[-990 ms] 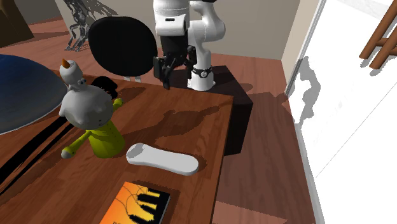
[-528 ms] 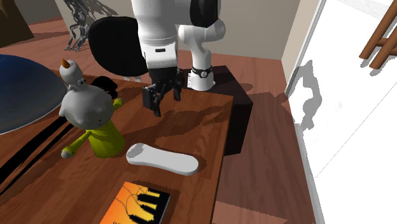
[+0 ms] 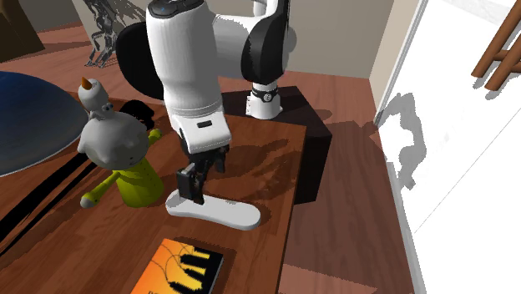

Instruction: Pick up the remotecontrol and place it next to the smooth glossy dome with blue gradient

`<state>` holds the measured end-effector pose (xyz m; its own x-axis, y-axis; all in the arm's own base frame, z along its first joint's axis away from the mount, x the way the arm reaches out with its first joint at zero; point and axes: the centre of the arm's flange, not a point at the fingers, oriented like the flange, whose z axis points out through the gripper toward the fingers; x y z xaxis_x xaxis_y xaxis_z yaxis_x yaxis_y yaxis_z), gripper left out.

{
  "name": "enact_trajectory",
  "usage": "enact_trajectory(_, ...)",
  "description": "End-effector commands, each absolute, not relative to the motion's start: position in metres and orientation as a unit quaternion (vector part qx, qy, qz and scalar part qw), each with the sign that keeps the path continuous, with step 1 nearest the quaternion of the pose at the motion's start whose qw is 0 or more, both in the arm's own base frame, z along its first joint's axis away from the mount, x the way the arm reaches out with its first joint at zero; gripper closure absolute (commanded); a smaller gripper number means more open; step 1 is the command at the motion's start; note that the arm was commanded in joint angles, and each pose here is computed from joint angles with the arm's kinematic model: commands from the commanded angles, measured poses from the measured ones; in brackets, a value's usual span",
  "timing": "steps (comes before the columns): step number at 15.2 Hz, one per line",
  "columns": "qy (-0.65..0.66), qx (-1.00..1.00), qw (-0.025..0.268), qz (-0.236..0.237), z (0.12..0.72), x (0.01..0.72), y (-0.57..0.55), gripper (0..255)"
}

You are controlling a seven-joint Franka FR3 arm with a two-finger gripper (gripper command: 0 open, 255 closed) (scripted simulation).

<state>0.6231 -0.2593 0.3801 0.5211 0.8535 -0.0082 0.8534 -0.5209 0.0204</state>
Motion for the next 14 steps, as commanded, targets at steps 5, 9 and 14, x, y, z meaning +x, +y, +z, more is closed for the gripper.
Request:
enact_trajectory(5,0.511,0.86,0.011,0.0,0.349,0.644,-0.264,0)
enact_trajectory(9,0.511,0.86,0.011,0.0,0.33,0.644,-0.264,0)
enact_trajectory(14,0.511,0.86,0.011,0.0,0.33,0.644,-0.264,0)
